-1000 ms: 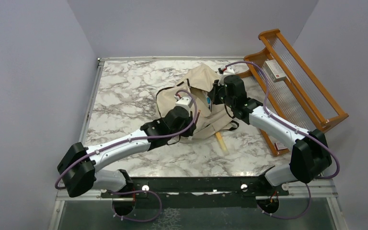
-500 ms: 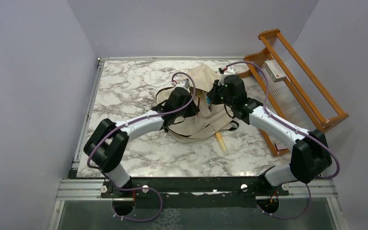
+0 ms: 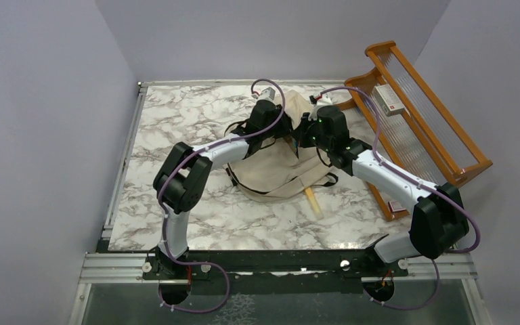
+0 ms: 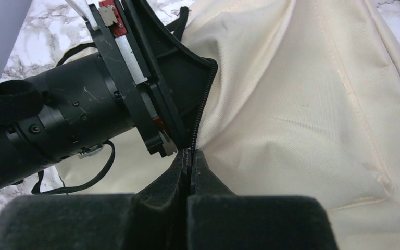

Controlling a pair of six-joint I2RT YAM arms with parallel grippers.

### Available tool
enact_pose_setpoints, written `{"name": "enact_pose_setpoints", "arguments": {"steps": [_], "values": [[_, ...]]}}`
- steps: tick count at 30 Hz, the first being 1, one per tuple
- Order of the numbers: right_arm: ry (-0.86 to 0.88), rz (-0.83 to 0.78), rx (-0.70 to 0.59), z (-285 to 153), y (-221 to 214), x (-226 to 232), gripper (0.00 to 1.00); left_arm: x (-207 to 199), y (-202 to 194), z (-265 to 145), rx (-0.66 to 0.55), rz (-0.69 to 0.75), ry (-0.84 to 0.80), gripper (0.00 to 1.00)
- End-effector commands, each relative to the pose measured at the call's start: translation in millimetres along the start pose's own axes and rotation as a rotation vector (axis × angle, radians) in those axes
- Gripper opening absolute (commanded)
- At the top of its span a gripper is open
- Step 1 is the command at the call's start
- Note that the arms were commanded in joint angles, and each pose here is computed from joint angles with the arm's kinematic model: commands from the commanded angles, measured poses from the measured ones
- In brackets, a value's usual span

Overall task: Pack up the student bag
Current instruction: Place the stationery in the student bag.

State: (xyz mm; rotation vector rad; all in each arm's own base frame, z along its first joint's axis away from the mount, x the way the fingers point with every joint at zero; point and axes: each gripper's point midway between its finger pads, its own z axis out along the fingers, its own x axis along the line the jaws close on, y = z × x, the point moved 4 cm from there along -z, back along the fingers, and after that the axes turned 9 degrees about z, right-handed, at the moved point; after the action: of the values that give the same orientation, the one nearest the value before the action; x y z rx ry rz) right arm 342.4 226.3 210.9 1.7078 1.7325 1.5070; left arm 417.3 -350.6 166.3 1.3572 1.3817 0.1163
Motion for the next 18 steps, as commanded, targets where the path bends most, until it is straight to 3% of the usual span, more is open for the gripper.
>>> {"name": "enact_pose_setpoints", "arguments": {"steps": [1,3,6,12,18], "values": [[0.064,0.008,0.017,-4,-1,14,0.01,-16,17,-5,-0.058,-0.002,-0.085,0.38],[0.057,0.005,0.016,-2,-1,13,0.01,-13,15,-13,-0.060,0.007,-0.073,0.46],[0.050,0.004,0.021,0,-3,11,0.01,-13,14,-28,-0.060,0.030,-0.076,0.50],[0.044,-0.007,0.009,1,-1,10,0.01,-14,9,-72,-0.037,0.060,-0.079,0.52],[0.037,-0.061,0.005,8,3,9,0.00,17,-4,-131,-0.038,0.139,0.086,0.52]]}}
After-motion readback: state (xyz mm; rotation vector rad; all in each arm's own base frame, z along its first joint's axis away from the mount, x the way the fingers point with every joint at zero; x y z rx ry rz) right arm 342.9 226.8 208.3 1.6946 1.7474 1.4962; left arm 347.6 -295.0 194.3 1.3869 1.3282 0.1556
